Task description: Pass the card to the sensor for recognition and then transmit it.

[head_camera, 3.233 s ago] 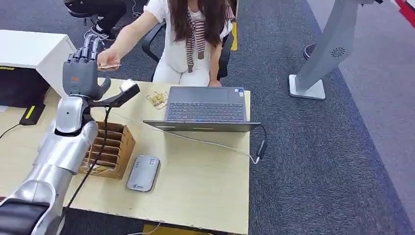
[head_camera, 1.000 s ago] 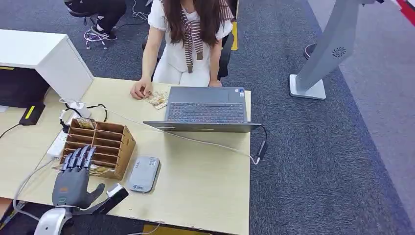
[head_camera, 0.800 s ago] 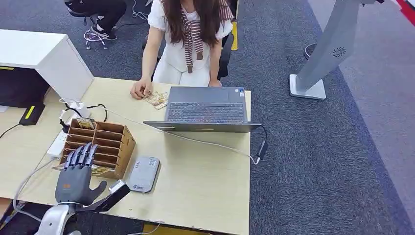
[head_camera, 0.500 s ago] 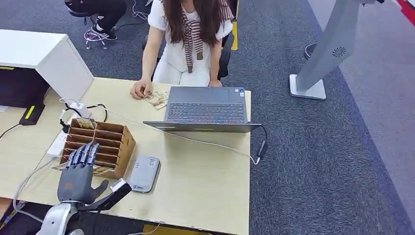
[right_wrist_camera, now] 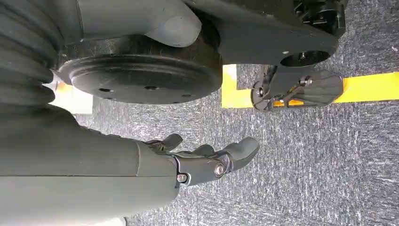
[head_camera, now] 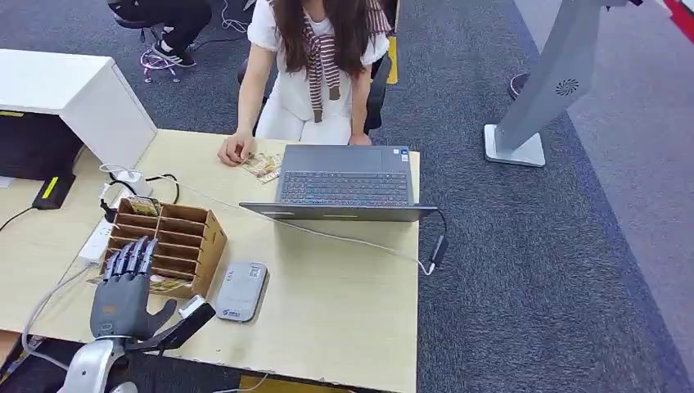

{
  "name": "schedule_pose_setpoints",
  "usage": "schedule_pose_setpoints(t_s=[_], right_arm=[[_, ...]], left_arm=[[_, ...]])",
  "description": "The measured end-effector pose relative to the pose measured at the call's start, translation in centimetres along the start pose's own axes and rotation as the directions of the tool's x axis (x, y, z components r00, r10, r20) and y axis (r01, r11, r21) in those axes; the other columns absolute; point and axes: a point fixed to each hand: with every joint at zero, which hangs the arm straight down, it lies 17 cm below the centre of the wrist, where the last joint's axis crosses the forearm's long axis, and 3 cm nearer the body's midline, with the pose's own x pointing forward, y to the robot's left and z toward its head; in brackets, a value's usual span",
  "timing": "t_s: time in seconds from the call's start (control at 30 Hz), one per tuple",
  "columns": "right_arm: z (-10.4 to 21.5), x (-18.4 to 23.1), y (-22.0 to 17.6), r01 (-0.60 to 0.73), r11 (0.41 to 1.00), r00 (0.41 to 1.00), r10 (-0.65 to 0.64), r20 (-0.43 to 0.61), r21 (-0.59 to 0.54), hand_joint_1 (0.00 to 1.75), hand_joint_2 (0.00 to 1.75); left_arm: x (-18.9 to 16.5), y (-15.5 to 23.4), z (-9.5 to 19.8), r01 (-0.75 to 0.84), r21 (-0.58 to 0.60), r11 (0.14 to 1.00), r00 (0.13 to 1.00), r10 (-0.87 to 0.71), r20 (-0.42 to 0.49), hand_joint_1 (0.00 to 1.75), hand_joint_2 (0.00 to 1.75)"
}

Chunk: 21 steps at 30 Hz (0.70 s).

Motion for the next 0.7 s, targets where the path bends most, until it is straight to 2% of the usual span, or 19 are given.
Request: schedule_pose_setpoints(t_s=[0.7], right_arm=[[0.0,0.0,0.0,-0.002,1.000,1.000,0.002,-0.002,-0.001,0.00,1.75]], left_arm=[[-1.4,0.3,-0.1,-0.011,0.004,1.000,0.999,0.011,-0.039,0.00,1.75]])
